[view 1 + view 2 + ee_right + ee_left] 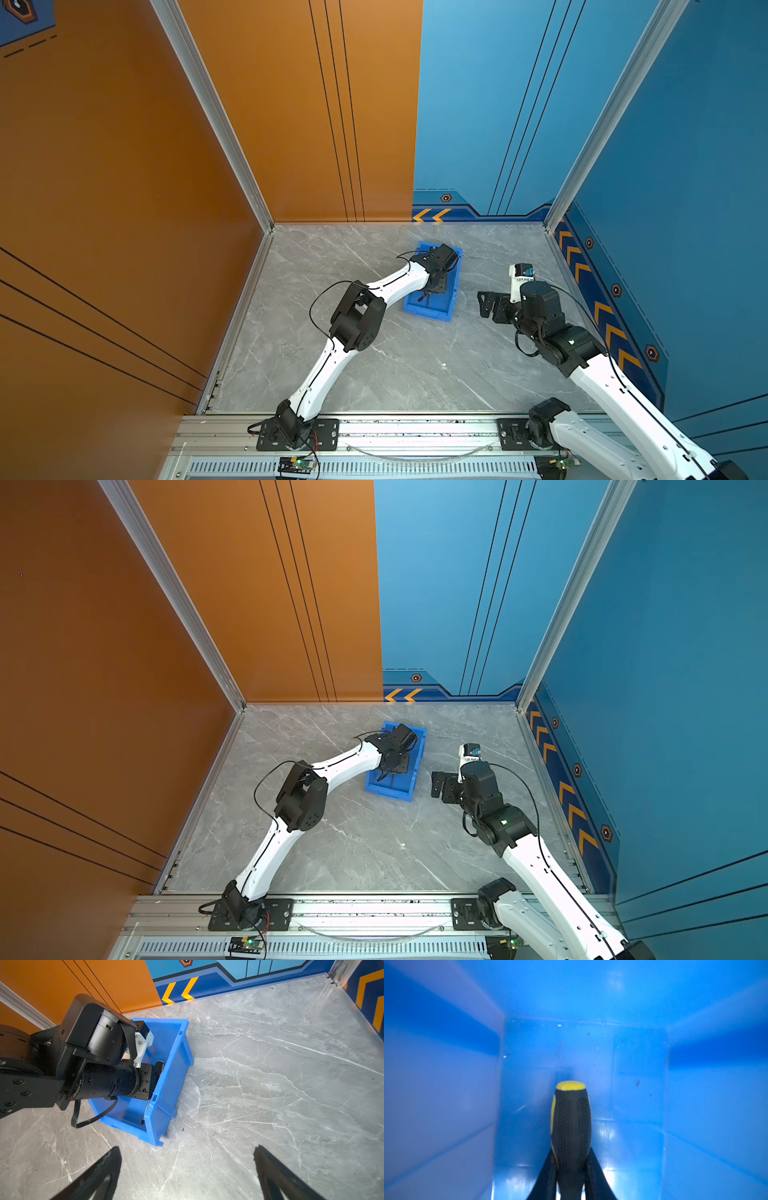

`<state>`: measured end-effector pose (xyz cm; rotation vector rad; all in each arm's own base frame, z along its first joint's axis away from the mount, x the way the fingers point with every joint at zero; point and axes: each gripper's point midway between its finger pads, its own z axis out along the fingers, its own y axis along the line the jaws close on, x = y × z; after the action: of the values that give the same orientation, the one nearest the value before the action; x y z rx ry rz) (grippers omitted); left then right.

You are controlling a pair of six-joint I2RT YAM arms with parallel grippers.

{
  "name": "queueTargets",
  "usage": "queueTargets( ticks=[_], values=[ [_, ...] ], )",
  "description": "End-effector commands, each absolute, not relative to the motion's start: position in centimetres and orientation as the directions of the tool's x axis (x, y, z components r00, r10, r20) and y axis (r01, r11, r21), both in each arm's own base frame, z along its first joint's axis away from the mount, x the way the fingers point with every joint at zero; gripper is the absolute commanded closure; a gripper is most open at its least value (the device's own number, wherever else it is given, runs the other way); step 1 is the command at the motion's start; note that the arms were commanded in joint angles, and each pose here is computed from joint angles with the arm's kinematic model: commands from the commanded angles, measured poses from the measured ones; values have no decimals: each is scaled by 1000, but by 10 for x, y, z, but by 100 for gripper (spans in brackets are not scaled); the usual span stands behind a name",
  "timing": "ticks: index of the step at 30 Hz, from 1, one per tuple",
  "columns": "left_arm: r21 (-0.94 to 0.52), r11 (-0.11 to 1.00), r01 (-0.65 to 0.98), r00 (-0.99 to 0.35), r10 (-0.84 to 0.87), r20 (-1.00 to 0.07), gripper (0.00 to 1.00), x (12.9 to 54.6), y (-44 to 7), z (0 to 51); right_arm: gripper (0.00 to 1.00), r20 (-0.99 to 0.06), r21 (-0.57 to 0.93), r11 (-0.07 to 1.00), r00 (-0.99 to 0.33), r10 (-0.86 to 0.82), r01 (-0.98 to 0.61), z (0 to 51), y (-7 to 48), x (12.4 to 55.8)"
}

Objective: Put the screwdriver in the bin
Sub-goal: 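Lower the screwdriver into the blue bin with the left gripper, then open the left gripper to release the screwdriver inside the bin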

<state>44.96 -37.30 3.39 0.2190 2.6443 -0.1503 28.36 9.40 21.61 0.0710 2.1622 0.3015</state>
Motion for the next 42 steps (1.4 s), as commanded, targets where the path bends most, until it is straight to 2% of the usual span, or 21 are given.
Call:
queueTargets(
  ticks=[1,5,8,15,20,24,27,36,42],
  values=[
    [-18,983,180,-890,155,-429,79,439,-364,12,0,-805,202,979,-576,144,-39,216,86,280],
    [-22,984,178,-888,151,-434,75,440,-363,17,0,-804,198,979,-579,138,-42,218,87,283],
    [-27,983,182,-884,151,-442,64,441,-364,23,0,-805,199,979,-577,138,-43,219,88,285],
    [-64,979,195,-870,143,-471,46,445,-370,47,0,-811,196,980,-568,136,-44,222,88,287],
    [-88,971,222,-846,147,-512,30,446,-377,76,0,-817,200,979,-560,140,-46,224,87,286],
    [-99,966,238,-824,147,-548,10,446,-380,102,0,-818,202,978,-557,140,-51,224,87,286],
    [-108,963,247,-809,143,-570,2,444,-380,119,0,-820,205,977,-555,142,-53,224,87,285],
    [-123,955,268,-764,134,-632,2,430,-381,171,0,-826,227,971,-542,154,-71,226,85,282],
    [-109,960,259,-754,130,-644,2,419,-379,181,0,-835,240,967,-527,157,-91,231,83,277]
  ],
)
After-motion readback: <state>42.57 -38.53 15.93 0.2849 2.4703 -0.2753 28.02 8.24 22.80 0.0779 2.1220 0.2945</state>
